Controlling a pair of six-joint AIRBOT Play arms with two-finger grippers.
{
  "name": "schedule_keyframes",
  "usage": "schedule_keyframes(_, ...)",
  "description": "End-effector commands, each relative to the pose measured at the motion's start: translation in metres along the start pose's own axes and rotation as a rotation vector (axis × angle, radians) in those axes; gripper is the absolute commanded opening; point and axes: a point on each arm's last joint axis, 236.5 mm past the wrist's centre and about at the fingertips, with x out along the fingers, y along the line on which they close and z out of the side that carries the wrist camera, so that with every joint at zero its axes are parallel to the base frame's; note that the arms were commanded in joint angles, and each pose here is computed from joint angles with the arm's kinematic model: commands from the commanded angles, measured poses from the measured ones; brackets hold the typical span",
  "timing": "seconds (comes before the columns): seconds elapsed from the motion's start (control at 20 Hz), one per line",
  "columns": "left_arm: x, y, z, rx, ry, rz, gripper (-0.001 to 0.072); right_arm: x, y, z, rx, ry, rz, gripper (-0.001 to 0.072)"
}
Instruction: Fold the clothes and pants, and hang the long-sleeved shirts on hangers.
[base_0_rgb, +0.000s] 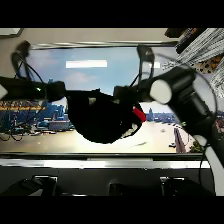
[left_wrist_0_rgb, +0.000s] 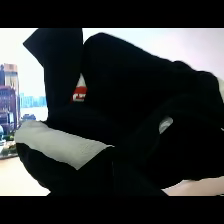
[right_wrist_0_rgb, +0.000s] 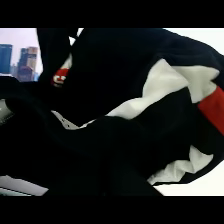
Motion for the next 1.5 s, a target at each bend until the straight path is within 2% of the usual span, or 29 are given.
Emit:
schedule_keyframes(0.0, 0.042, 0.015, -0.029, 0.002, 0.098, 0.037, 0.0023, 0.041, -0.022, -0.030, 0.096, 0.026, -0.080, 0.0032)
schedule_keyframes(0.1, 0.049, 0.017, -0.028, 0.004, 0.107, 0.042, 0.0034, 0.045, -0.023, -0.027, 0.103, 0.007, -0.081, 0.0032)
schedule_keyframes(0.15, 0.049, 0.018, -0.026, 0.001, 0.099, 0.041, 0.0151, 0.045, -0.022, -0.025, 0.101, -0.002, -0.076, 0.0032)
schedule_keyframes(0.25, 0.042, 0.025, -0.018, -0.013, 0.079, 0.053, 0.0602, 0.045, -0.021, -0.027, 0.106, 0.005, -0.071, 0.0032)
schedule_keyframes(0.35, 0.021, 0.059, 0.003, -0.038, 0.008, 0.132, 0.0683, 0.045, -0.023, -0.030, 0.097, 0.019, -0.080, 0.0032)
schedule_keyframes(0.5, -0.038, 0.152, 0.030, -0.115, -0.120, 0.347, 0.0685, 0.045, -0.023, -0.032, 0.085, 0.029, -0.084, 0.0032)
schedule_keyframes(0.65, -0.092, 0.242, 0.031, -0.091, -0.150, 0.518, 0.0680, 0.045, -0.023, -0.033, 0.085, 0.033, -0.083, 0.0032)
schedule_keyframes(0.85, -0.127, 0.313, 0.013, -0.251, -0.150, 0.634, 0.0678, 0.045, -0.023, -0.033, 0.077, 0.033, -0.083, 0.0032)
schedule_keyframes(1.05, -0.113, 0.360, -0.019, -0.385, -0.047, 0.662, 0.0686, 0.045, -0.023, -0.033, 0.060, 0.033, -0.083, 0.0033)
schedule_keyframes(1.15, -0.092, 0.378, -0.040, -0.395, 0.035, 0.604, 0.0686, 0.045, -0.023, -0.033, 0.058, 0.033, -0.083, 0.0033)
schedule_keyframes(1.25, -0.072, 0.391, -0.055, -0.365, 0.087, 0.531, 0.0685, 0.045, -0.023, -0.033, 0.058, 0.033, -0.083, 0.0033)
schedule_keyframes(1.45, -0.053, 0.412, -0.083, -0.273, 0.154, 0.514, 0.0685, 0.045, -0.023, -0.033, 0.059, 0.033, -0.083, 0.0033)
